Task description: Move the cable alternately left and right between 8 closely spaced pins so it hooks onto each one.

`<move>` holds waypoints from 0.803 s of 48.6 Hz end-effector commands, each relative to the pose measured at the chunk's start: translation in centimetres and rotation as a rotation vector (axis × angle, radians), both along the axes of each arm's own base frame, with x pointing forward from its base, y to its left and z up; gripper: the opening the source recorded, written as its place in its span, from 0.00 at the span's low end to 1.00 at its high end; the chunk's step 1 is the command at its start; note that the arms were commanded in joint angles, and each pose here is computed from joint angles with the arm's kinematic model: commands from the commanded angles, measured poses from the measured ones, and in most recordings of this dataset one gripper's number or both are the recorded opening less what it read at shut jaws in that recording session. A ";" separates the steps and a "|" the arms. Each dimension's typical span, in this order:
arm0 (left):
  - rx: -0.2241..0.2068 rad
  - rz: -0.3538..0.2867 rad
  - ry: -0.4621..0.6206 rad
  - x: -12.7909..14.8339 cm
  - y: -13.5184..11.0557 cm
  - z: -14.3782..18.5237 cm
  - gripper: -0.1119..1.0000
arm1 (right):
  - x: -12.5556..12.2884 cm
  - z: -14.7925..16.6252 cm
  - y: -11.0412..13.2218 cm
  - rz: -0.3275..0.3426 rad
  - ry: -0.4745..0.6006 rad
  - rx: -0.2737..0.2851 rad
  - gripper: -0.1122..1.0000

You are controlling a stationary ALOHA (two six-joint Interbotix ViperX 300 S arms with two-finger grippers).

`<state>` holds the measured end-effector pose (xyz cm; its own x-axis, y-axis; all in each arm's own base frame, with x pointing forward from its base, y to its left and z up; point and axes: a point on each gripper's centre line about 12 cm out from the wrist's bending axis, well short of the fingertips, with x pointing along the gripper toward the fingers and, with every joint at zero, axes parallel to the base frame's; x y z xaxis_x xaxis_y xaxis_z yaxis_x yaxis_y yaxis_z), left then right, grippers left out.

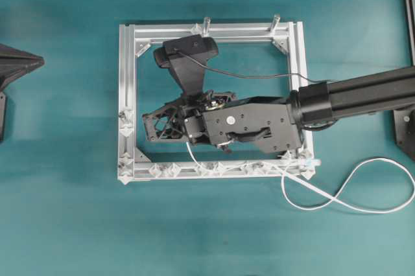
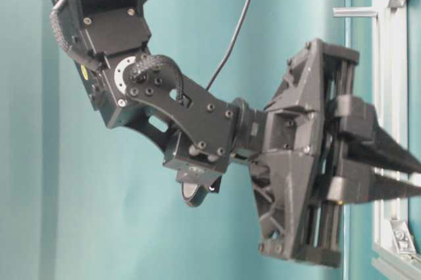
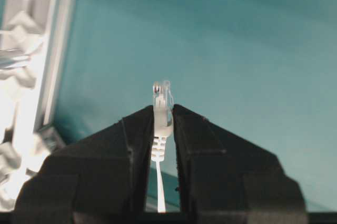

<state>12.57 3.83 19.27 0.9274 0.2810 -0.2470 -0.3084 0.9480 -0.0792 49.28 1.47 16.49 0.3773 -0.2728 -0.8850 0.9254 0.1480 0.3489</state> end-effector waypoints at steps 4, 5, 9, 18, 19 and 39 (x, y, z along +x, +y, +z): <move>-0.001 0.001 -0.010 0.1 0.0 0.4 0.10 | 0.8 1.4 -0.5 0.008 -0.076 0.009 0.22; -0.001 0.001 -0.010 0.1 0.0 0.4 0.10 | 0.9 1.5 -0.6 0.007 -0.082 0.010 0.22; -0.001 0.001 -0.010 0.1 0.0 0.4 0.10 | 1.5 1.6 -0.8 0.010 -0.108 0.016 0.22; -0.001 0.001 -0.010 0.1 0.0 0.4 0.10 | 3.1 1.7 -0.9 0.011 -0.144 0.020 0.22; -0.002 0.001 -0.009 0.1 0.0 0.3 0.10 | 3.3 1.6 -0.8 0.011 -0.144 0.020 0.22; -0.002 0.001 -0.009 0.1 0.0 0.3 0.10 | 4.7 2.2 -0.7 0.006 -0.170 0.024 0.22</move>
